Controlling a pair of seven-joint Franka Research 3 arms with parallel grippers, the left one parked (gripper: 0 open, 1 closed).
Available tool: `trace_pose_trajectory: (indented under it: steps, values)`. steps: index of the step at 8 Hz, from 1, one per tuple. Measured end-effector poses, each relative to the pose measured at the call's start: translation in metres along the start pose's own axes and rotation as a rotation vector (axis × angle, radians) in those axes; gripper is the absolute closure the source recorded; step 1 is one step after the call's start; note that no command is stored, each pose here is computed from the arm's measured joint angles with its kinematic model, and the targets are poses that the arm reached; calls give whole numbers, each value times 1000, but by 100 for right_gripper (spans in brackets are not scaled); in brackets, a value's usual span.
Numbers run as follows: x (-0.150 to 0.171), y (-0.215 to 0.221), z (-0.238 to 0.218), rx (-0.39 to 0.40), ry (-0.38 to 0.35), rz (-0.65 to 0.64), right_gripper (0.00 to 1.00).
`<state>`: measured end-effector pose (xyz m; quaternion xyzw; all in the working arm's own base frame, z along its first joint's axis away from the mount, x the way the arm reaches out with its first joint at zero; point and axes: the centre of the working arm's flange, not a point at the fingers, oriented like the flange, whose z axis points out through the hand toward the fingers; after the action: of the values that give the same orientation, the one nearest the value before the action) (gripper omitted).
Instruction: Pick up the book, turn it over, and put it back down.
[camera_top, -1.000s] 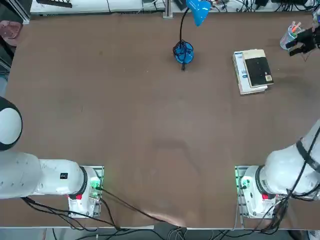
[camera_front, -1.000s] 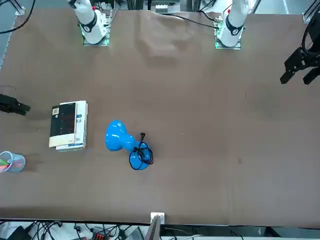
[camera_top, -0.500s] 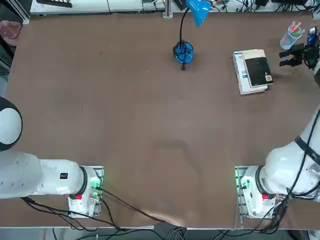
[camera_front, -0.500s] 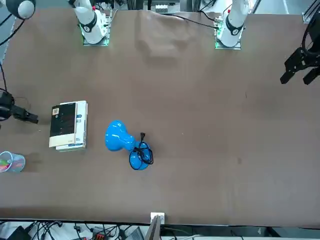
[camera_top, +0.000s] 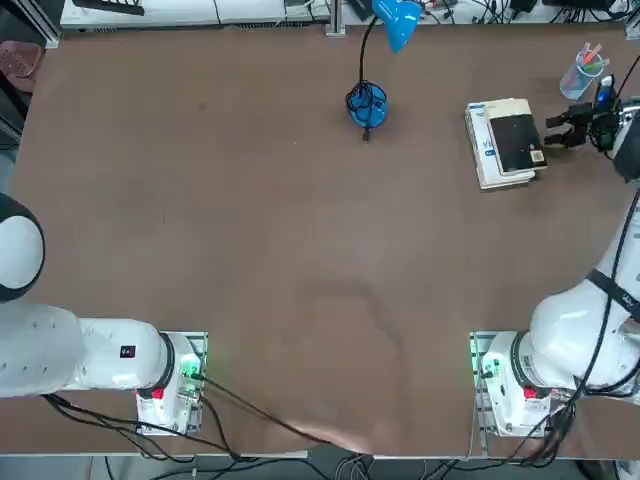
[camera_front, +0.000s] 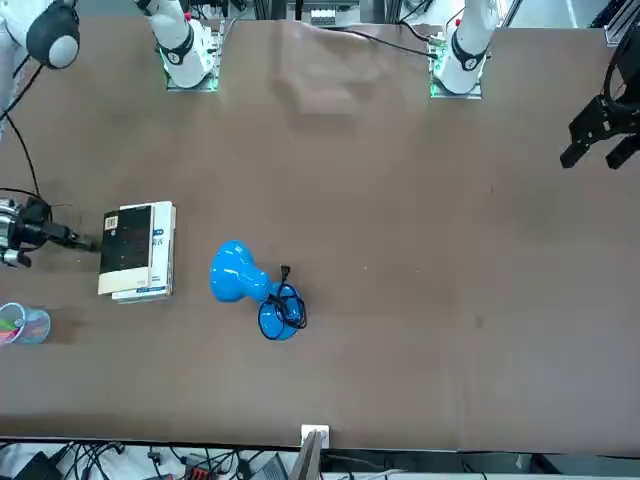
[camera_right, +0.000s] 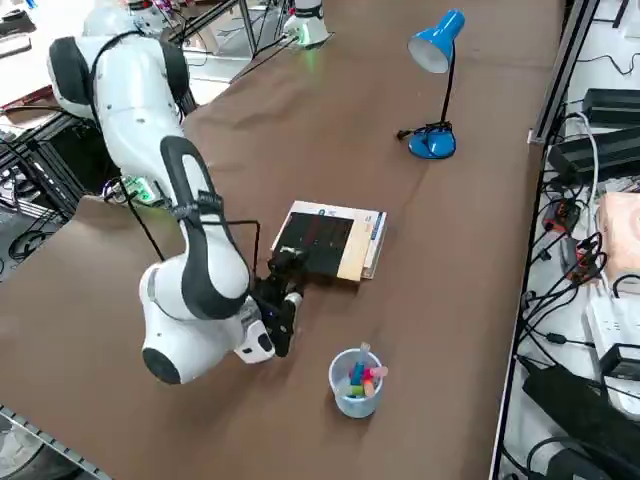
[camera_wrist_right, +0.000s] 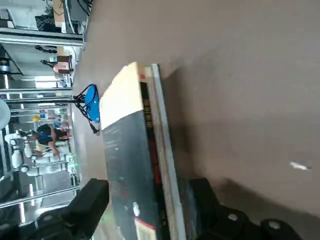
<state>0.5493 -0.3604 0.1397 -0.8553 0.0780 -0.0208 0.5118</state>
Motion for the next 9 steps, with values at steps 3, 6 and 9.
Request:
trace_pose_trajectory:
  steps: [3,6,9]
  values:
    - [4,9,16,47,-1,8,6]
    - [6,9,27,106,9,-3,6]
    - [7,9,28,135,21,-8,7]
